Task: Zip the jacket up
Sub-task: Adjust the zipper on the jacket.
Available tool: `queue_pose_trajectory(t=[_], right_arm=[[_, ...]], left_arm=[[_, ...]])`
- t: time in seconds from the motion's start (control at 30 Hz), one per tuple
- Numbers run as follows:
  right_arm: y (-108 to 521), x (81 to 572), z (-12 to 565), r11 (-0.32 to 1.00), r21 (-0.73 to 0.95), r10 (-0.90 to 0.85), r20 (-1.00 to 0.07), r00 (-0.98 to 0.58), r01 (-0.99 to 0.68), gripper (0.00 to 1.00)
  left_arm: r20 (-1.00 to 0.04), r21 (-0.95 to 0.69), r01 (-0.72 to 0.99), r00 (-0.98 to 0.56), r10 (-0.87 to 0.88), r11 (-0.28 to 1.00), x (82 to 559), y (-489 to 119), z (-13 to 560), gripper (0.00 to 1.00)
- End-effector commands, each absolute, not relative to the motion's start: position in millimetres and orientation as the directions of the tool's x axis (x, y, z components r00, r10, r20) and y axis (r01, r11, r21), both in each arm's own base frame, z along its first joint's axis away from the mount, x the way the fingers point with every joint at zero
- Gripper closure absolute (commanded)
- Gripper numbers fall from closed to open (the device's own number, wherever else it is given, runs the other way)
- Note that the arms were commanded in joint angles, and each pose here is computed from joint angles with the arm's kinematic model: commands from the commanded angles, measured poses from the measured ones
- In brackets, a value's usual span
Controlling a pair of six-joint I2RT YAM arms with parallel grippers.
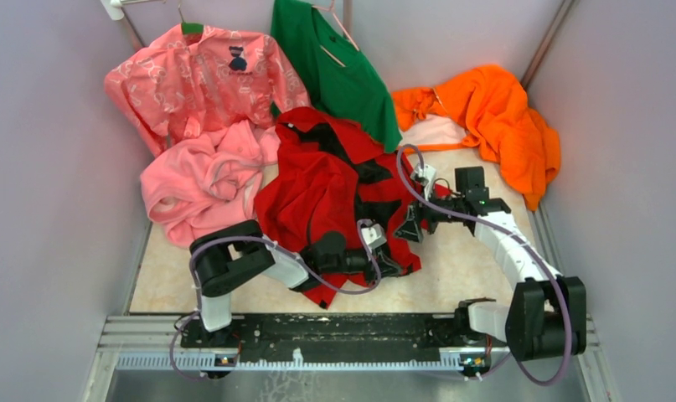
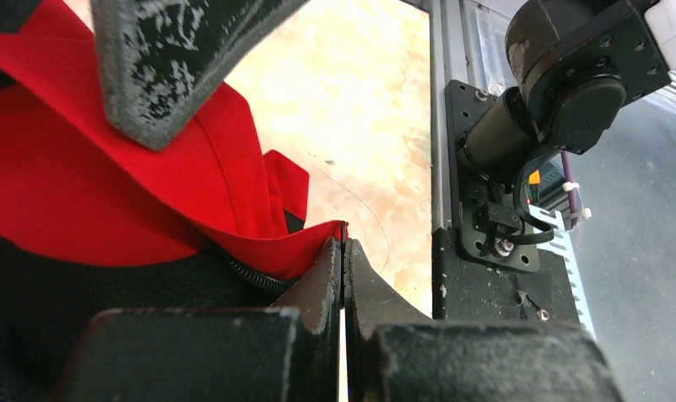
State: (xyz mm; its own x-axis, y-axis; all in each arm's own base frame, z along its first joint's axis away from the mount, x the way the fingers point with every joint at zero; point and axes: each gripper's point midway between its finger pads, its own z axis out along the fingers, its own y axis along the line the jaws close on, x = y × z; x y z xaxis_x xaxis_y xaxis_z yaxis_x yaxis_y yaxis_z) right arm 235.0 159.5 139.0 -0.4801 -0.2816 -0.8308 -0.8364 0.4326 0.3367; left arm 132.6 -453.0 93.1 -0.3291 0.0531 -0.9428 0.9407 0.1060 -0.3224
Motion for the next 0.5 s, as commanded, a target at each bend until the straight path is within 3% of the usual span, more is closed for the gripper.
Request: queue_pose_trajectory(t=[0.0, 0.23, 0.47], right_arm=[[158, 251, 156, 0.452, 0.344, -0.269, -0.828, -0.493, -0.823, 0.22], [140, 254, 176, 0.479, 0.296, -0.232, -0.865, -0.444, -0.826, 0.13], [140, 256, 159, 0.477, 0.373, -0.238, -0.817, -0.526, -0.796, 0.16]], left_arm=[[-0.943, -0.328, 0.944, -0.330, 0.037, 0.037, 125, -463, 98, 1.00], [-0.938, -0.340, 0.940, -0.341, 0.054, 0.022, 127, -472, 90, 1.00], [-0.932, -0.354, 0.935, -0.355, 0.075, 0.031, 134, -469, 86, 1.00]])
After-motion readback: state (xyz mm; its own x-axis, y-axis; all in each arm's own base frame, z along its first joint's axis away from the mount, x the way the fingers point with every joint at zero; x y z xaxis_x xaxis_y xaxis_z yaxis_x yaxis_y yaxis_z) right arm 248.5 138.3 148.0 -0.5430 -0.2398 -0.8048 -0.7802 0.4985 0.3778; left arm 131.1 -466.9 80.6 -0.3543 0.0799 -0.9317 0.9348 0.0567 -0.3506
